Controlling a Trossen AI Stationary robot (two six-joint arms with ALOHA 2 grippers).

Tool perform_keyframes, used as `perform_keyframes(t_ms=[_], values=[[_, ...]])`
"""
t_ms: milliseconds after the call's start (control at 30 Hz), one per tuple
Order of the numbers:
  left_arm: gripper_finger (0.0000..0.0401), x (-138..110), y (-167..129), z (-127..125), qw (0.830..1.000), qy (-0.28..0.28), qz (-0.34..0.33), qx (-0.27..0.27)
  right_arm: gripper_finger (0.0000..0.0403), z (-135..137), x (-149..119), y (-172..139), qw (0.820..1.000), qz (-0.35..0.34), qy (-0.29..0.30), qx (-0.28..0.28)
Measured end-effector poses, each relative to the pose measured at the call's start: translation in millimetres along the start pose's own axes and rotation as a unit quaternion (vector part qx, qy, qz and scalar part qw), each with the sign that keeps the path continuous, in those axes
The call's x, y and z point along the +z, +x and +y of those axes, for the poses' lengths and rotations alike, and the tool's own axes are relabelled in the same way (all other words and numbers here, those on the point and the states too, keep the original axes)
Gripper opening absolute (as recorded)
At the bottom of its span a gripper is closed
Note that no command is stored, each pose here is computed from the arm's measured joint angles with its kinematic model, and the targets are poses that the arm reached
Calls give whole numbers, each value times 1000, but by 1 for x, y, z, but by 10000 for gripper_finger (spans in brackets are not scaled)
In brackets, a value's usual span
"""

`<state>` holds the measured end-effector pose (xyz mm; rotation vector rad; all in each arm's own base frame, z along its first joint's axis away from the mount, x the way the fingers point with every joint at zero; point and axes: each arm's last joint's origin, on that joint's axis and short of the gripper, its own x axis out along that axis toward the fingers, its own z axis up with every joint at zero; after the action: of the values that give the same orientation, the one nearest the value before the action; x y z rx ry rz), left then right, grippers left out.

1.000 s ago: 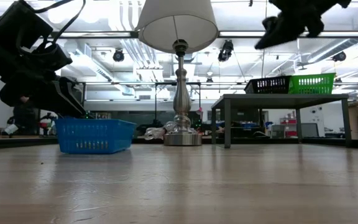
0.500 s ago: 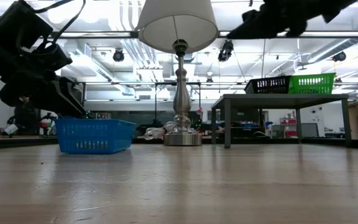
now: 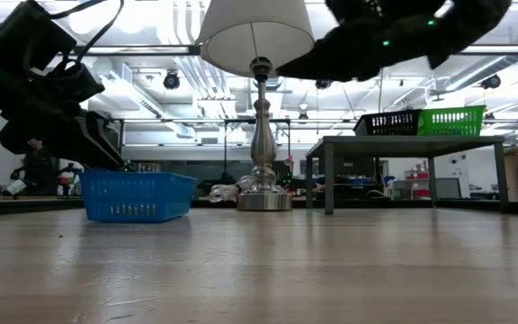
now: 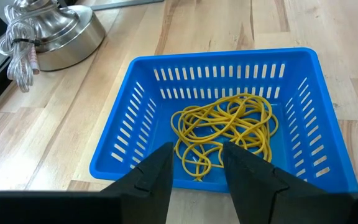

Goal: Pick & Place Office Desk Supplies
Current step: Put the blue bin on the shelf

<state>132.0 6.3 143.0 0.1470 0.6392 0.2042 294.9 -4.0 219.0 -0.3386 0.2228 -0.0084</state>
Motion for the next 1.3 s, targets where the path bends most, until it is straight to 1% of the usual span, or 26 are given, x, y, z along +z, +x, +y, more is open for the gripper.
perform_keyframes(t_ms=[67,233,400,567,667,900,1100,1300], values=[[143,0,0,0,1000,0,0,0,140,0,0,9,1000,4,7,-11],[143,0,0,0,1000,0,0,0,157,2,1,33,1000,11,8,-5],[143,0,0,0,1000,0,0,0,166,3,3,54,1000,15,9,-2],[143,0,0,0,1000,0,0,0,164,6,8,78,998,11,56,1],[143,0,0,0,1000,0,0,0,160,12,10,93,998,11,59,9],[143,0,0,0,1000,0,0,0,155,38,9,133,998,13,54,34],[143,0,0,0,1000,0,0,0,155,53,-4,161,997,51,47,41],[143,0,0,0,1000,0,1,0,155,62,-14,179,992,101,40,57]])
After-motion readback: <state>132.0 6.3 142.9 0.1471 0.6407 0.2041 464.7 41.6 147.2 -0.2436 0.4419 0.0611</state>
